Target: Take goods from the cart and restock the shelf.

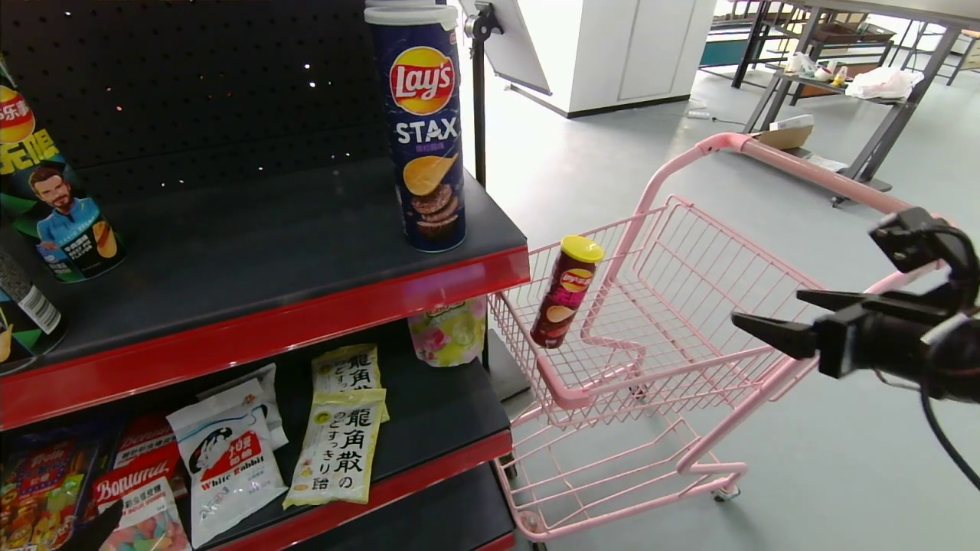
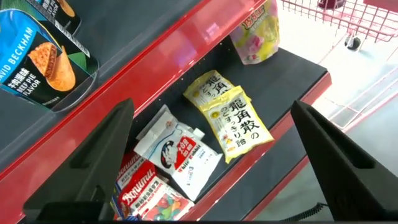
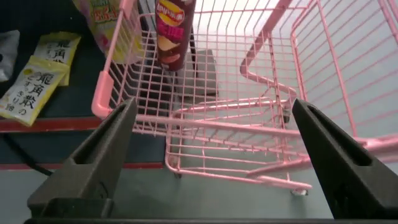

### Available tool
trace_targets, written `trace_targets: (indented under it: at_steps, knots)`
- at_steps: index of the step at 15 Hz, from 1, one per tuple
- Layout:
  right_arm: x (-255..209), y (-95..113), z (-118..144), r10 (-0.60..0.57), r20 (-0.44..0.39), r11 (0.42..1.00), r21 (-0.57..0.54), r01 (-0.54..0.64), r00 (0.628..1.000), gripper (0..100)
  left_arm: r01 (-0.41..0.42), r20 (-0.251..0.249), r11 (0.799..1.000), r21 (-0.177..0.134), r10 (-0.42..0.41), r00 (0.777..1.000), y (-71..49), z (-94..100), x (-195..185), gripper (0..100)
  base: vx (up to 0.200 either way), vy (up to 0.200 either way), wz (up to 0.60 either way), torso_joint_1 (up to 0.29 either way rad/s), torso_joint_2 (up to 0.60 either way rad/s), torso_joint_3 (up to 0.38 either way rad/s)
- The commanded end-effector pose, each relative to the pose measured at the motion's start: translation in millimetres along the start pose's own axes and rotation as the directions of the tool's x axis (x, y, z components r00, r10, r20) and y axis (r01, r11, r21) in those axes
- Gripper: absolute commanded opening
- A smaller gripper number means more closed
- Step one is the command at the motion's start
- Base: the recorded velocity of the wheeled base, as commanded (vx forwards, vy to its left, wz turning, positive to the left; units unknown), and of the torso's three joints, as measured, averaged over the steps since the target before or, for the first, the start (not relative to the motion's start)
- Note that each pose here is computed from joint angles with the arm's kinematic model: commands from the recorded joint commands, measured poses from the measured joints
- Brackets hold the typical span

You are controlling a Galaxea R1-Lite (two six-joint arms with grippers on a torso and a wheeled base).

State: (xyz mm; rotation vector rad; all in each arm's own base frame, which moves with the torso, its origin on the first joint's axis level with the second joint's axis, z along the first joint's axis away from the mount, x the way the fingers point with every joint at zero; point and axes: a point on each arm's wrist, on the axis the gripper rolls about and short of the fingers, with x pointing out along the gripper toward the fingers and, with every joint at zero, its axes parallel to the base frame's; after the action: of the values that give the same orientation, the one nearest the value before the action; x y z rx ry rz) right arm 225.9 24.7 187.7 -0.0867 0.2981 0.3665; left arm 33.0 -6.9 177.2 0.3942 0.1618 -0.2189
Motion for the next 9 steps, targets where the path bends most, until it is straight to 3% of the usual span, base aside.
trace_targets:
  at_steps: [1, 5, 9]
  knots:
    - [104, 5, -5, 0.097, -0.004, 0.995, 0.016, -0.097, 0.995, 100, 0.001, -0.002, 1.0, 0.0, -0.001, 1.0, -0.2, -0.3, 0, 100, 0.0, 0.0, 0.0, 0.0, 0.0, 0.0]
    - [182, 32, -5, 0.169, 0.012, 0.979, 0.112, -0.169, 0.986, 100, 0.0, -0.013, 1.0, 0.001, 0.0, 1.0, -0.2, -0.5, 2, 100, 0.0, 0.0, 0.0, 0.0, 0.0, 0.0]
    - [205, 40, -11, 0.176, 0.005, 0.979, 0.108, -0.175, 0.984, 100, -0.002, -0.015, 1.0, -0.001, 0.002, 1.0, -0.1, -0.5, 2, 100, 0.0, 0.0, 0.0, 0.0, 0.0, 0.0]
